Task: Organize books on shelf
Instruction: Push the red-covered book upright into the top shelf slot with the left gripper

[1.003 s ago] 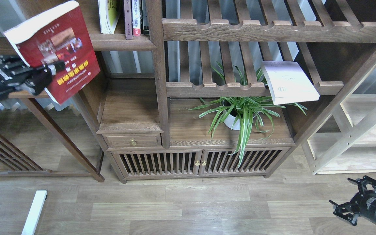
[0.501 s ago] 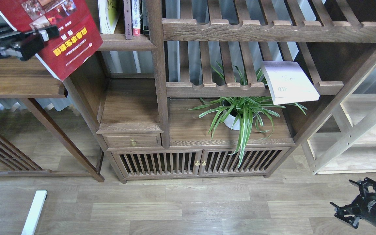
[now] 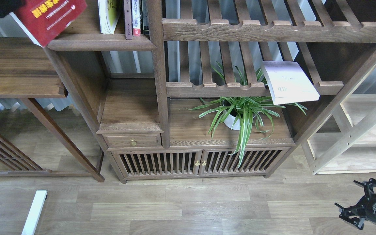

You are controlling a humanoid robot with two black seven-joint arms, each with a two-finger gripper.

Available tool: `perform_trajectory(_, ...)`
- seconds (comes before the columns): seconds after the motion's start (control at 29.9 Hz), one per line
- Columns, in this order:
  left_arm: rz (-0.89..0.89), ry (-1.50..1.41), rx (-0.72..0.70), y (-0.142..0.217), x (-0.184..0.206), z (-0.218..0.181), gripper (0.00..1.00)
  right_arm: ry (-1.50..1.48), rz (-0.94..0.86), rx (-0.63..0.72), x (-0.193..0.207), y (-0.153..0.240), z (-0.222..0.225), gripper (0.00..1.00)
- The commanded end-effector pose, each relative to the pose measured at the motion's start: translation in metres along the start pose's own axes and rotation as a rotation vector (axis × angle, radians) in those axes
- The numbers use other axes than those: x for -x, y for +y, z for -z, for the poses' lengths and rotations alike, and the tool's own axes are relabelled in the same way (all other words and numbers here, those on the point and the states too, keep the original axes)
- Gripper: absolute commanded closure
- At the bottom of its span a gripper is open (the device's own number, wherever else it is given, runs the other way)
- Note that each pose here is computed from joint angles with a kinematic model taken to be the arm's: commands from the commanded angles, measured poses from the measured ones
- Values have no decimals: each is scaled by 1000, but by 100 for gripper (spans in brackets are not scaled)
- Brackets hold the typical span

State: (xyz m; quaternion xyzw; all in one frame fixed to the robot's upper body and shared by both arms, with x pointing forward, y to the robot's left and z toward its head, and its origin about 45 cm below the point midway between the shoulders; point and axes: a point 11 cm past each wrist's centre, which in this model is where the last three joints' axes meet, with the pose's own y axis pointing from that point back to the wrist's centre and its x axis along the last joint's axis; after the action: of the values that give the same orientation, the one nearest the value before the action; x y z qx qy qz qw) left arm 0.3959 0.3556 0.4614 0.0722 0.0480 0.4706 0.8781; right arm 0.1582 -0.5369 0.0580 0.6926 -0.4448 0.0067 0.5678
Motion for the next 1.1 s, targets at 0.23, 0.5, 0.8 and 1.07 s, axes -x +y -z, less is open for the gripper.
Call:
perform_trajectory(0.23, -186, 32, -35, -13, -13, 2, 100, -2, 2, -8, 2, -3, 3, 0)
perform_trajectory(0.5, -238, 65, -33, -55, 3, 7, 100, 0, 1, -9, 2, -2, 3, 0)
perform_trajectory(0.8, -296, 70, -68, -99, 22, 11, 100, 1, 0, -14, 1, -1, 3, 0)
perform_trajectory(1.07, -366, 8, -57, -115, 23, 4, 100, 2, -1, -18, 0, -2, 4, 0)
